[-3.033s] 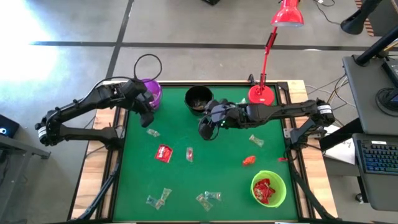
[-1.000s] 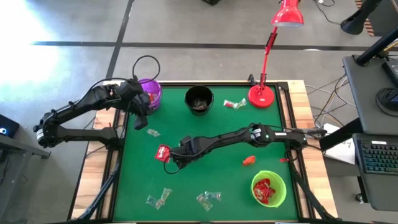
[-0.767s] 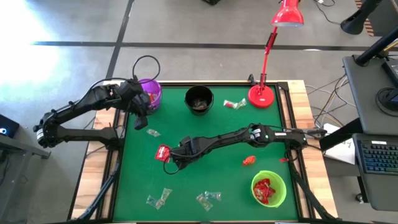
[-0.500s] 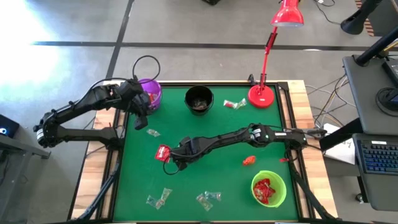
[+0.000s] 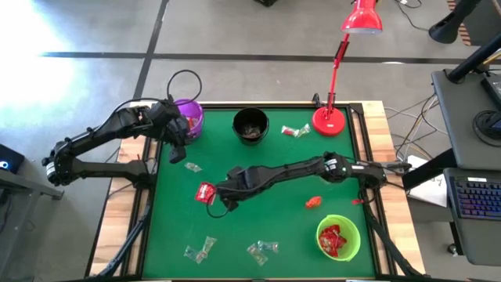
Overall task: Sort candy
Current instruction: Put the bottom red gummy into the black bucket
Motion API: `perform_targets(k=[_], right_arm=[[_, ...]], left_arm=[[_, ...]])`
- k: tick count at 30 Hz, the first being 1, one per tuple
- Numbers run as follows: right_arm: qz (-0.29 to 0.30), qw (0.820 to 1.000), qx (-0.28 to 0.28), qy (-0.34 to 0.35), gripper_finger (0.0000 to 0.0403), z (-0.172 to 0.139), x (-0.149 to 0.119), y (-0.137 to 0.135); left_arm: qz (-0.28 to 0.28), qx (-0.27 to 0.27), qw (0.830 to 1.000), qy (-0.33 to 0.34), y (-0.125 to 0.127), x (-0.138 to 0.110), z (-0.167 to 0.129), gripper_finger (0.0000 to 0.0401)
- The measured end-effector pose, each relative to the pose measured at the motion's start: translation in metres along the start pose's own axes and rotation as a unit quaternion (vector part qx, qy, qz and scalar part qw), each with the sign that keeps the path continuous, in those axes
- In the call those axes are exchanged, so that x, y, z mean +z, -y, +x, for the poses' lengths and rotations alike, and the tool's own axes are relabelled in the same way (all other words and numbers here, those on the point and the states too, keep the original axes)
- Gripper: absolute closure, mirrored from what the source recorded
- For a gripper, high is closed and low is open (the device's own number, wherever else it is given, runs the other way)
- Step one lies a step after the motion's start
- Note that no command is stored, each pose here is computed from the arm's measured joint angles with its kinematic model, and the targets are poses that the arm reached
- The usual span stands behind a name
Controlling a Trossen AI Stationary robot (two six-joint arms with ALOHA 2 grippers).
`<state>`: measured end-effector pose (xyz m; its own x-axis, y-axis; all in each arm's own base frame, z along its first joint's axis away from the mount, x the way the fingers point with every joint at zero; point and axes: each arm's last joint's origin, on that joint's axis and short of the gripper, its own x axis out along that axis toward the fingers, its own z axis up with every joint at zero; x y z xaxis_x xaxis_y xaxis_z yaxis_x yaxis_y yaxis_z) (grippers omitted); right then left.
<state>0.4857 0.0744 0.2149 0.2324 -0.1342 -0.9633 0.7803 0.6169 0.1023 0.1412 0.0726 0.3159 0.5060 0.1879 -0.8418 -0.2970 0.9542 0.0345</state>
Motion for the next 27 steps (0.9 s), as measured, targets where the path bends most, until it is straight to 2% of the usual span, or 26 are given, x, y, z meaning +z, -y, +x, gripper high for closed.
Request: perform_targets(k=[5, 14, 27], right_arm=[[-0.015, 0.999, -0.017, 0.049, 0.0390, -0.029, 0.013, 0.013], [-0.051, 0.991, -0.041, 0.119, 0.0390, -0.069, 0.061, 0.056], [-0.130, 0.981, -0.088, 0.117, 0.0390, -0.075, 0.132, 0.129]], left_arm=[[0.000, 0.000, 1.000, -0.002, 0.000, -0.001, 0.001, 0.0319], [-0.007, -0.003, 1.000, -0.020, 0.000, -0.004, 0.009, 0.0319], [-0.048, -0.002, 0.999, -0.016, 0.000, -0.003, 0.010, 0.0319]])
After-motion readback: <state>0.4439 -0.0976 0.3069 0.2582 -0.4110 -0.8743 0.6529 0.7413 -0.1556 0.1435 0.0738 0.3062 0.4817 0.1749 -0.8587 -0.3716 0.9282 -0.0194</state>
